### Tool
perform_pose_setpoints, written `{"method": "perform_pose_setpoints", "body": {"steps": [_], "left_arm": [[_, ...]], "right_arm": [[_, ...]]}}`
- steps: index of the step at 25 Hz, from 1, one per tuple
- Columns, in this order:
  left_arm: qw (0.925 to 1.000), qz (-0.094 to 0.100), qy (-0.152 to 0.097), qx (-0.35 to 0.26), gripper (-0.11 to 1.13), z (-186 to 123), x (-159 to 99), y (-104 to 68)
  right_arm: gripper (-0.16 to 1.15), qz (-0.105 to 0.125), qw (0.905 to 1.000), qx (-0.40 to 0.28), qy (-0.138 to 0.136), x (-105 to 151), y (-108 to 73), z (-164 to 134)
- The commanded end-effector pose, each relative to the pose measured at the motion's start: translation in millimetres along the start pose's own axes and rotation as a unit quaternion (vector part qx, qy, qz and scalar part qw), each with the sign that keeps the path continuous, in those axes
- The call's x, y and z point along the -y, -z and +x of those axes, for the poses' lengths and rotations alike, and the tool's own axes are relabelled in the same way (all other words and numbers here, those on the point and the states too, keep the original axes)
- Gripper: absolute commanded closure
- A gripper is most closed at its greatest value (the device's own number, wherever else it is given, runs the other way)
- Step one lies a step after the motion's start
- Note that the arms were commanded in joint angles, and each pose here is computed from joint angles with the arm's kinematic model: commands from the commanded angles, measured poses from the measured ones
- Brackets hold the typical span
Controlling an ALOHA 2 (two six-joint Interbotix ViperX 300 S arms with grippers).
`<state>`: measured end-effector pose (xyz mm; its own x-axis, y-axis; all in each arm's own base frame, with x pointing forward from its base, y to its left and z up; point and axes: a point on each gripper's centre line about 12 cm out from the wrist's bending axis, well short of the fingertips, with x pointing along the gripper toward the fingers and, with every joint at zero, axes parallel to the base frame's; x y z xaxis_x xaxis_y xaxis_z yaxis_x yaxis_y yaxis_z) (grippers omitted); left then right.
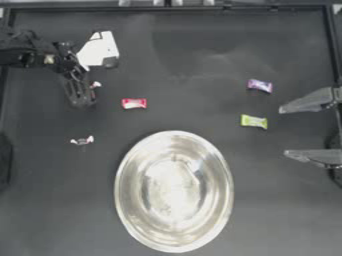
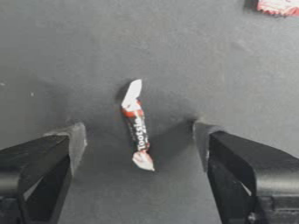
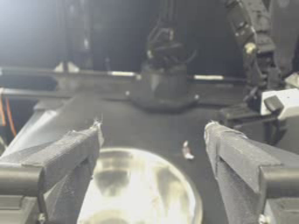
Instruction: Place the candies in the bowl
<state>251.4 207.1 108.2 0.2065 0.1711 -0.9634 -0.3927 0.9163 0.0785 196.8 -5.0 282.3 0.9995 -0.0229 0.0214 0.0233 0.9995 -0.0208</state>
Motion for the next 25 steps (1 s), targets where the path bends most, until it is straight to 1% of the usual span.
{"method": "perform_pose_setpoints", "body": {"steps": [1, 2, 5, 9, 10, 14, 16, 19, 21, 22, 25], "left_arm": [[0.9998, -0.001, -0.007, 0.021, 0.05, -8.6, -3.9, -9.3], [0.9997, -0.001, -0.008, 0.023, 0.08, -8.4, -4.0, -9.4], [0.9996, -0.001, -0.009, 0.027, 0.21, -7.5, -4.2, -10.3], [0.9999, 0.001, -0.003, 0.014, 0.37, -2.0, -2.7, -6.8], [0.9999, 0.004, -0.002, 0.011, 0.41, -0.6, -2.4, -6.1], [0.9999, 0.003, 0.003, 0.011, 0.53, -0.1, -1.5, -6.8], [0.9999, 0.008, 0.003, 0.015, 0.6, -1.6, -1.7, -8.5], [0.9997, 0.012, 0.004, 0.019, 0.76, -4.3, -1.6, -9.7], [0.9997, 0.013, 0.003, 0.021, 0.85, -5.3, -1.8, -10.2], [0.9997, 0.013, 0.002, 0.023, 0.87, -6.3, -1.9, -10.5], [0.9995, 0.013, 0.0, 0.03, 0.87, -11.2, -2.3, -11.9]], "right_arm": [[-0.01, 0.002, 1.0, 0.006, 0.0, -0.1, -3.9, 1.1], [-0.01, 0.002, 1.0, 0.006, 0.0, 0.2, -3.9, 1.1], [-0.01, 0.002, 1.0, 0.005, 0.0, -0.2, -2.8, 0.9], [-0.01, 0.002, 1.0, 0.005, 0.0, 0.1, -2.8, 0.9], [-0.01, 0.002, 1.0, 0.006, 0.0, 0.1, -3.0, 0.9], [-0.01, 0.002, 1.0, 0.005, 0.0, 0.1, -2.8, 0.9], [-0.01, 0.002, 1.0, 0.005, 0.0, 0.1, -2.8, 0.9], [-0.01, 0.002, 1.0, 0.006, 0.0, 0.1, -3.0, 0.9], [-0.01, 0.002, 1.0, 0.006, 0.0, 0.1, -3.0, 0.9], [-0.01, 0.001, 1.0, 0.006, 0.0, -0.2, -3.0, 0.9], [-0.01, 0.002, 1.0, 0.005, 0.0, 0.1, -2.8, 0.9]]}}
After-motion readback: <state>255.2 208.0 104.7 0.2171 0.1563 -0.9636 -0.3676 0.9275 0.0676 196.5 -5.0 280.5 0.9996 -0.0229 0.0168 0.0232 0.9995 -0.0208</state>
